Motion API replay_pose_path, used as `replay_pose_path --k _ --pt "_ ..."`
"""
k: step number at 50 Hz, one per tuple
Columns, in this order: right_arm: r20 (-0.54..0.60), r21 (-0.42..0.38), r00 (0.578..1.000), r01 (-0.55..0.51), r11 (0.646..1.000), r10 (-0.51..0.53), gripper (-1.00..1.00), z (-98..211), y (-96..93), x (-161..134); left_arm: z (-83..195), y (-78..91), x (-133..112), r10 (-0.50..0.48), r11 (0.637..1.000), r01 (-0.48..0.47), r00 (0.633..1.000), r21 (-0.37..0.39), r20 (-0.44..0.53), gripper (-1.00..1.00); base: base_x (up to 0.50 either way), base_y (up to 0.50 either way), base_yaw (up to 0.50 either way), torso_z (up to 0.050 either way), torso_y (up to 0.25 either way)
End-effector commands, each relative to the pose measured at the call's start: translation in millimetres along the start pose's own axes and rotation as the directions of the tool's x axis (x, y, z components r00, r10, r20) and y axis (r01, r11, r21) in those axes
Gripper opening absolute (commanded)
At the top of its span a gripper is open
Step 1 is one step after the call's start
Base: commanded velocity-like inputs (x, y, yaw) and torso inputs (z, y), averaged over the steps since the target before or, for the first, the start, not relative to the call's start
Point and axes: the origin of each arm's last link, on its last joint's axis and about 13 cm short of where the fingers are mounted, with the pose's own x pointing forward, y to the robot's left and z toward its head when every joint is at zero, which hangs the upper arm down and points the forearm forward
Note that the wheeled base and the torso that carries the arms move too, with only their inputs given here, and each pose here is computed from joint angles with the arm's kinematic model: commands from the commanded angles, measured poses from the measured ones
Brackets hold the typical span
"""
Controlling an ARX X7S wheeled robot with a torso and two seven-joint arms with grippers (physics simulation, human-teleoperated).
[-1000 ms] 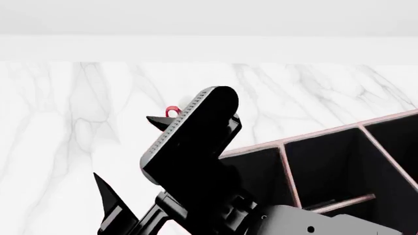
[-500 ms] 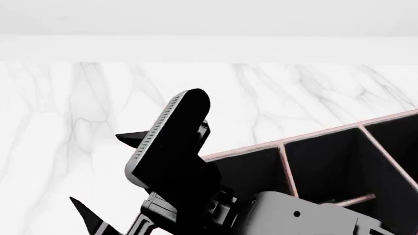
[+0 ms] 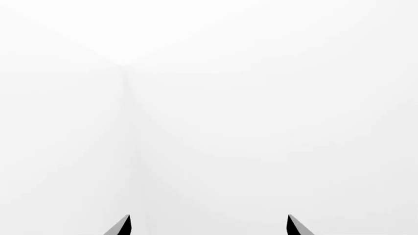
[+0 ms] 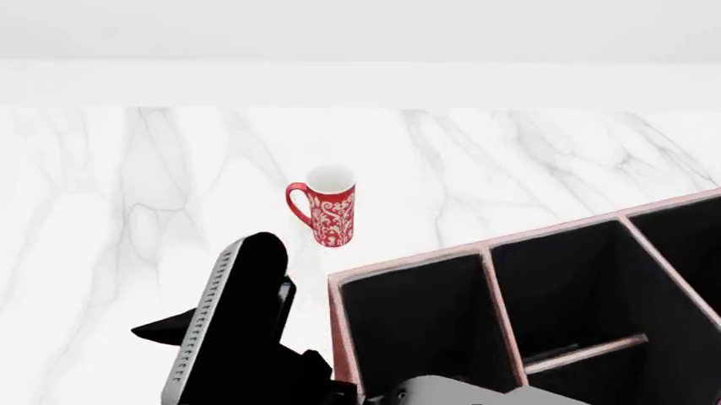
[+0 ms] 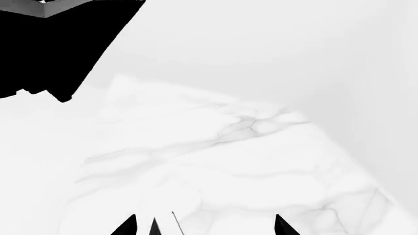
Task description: Pick up the book and place it in the left compartment of the caddy.
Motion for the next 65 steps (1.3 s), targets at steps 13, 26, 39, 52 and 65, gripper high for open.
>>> replay_pose_path --k 13,26,39,52,65 --pt "0.003 0.01 0.995 -0.098 0.995 0.098 1.0 -12.6 29.5 -8.3 -0.6 1.5 -0.2 0.014 1.0 -0.014 1.0 0.015 -0.013 1.0 0.0 0.0 0.0 0.0 0.0" --pt "-0.014 0.035 0.999 -0.036 0.999 0.037 1.0 -27.5 28.8 -15.4 -1.3 0.2 1.4 0.013 1.0 -0.013 1.0 0.019 -0.016 1.0 0.0 0.0 0.0 0.0 0.0" --pt "-0.08 0.075 0.995 0.064 0.995 -0.058 1.0 -36.9 27.3 -15.0 -1.3 -0.3 1.3 0.014 1.0 -0.013 1.0 0.015 -0.016 1.0 0.0 0.0 0.0 0.0 0.0" --pt "-0.125 0.035 0.988 0.093 0.995 -0.088 1.0 -43.3 30.7 -11.6 -1.3 -0.3 1.0 0.014 1.0 -0.014 1.0 0.015 -0.017 1.0 0.0 0.0 0.0 0.0 0.0" --pt "-0.14 0.018 0.985 0.104 0.994 -0.101 1.0 -53.9 32.3 -8.8 -1.6 -1.9 2.1 0.008 1.0 -0.008 1.0 0.016 -0.017 1.0 0.0 0.0 0.0 0.0 0.0"
